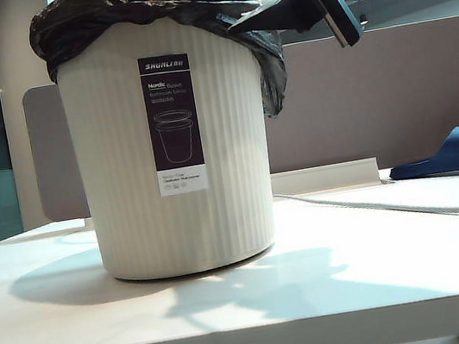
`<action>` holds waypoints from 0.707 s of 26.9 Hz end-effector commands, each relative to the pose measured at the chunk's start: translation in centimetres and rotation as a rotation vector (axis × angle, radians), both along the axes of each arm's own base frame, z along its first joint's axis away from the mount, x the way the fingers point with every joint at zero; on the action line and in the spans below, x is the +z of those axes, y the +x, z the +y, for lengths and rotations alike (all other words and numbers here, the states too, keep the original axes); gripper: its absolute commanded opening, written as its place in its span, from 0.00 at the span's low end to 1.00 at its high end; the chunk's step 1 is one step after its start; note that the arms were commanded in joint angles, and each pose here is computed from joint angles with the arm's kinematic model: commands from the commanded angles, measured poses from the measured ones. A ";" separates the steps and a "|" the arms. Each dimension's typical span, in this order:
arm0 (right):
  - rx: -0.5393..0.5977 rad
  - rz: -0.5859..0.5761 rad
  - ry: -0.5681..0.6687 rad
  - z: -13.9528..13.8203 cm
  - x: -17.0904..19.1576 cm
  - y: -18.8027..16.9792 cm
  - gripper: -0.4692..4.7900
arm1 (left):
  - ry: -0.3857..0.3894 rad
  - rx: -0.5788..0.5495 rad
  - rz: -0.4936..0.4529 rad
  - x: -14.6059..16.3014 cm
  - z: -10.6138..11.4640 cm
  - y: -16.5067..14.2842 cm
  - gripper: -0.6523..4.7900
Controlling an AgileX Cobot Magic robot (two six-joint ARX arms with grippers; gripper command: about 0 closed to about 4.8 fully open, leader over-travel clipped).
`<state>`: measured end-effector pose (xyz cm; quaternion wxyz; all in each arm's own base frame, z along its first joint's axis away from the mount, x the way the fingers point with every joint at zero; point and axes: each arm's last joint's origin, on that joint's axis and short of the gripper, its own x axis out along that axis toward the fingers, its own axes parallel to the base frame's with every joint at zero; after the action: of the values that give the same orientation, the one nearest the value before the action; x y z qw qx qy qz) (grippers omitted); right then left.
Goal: Open the ring lid of the trash can, pull out the black garbage bag inside, and place it on the table.
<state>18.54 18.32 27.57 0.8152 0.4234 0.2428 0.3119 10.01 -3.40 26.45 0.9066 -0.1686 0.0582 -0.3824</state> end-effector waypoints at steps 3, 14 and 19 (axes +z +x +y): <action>-0.003 -0.010 0.024 0.2 0.2 0.2 0.47 | 0.005 -0.006 0.001 0.0 0.0 0.0 0.33; -0.003 -0.001 0.015 0.4 -0.2 0.4 0.15 | 0.013 -0.006 0.034 -1.1 -0.1 0.2 0.33; -0.002 0.006 0.008 0.4 -0.3 0.3 0.10 | 0.013 -0.006 0.034 -1.0 -0.1 0.2 0.33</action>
<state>18.91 18.69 27.00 0.8141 0.4250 0.2501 0.3067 10.20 -3.43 25.24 0.9058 -0.1733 0.0842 -0.3775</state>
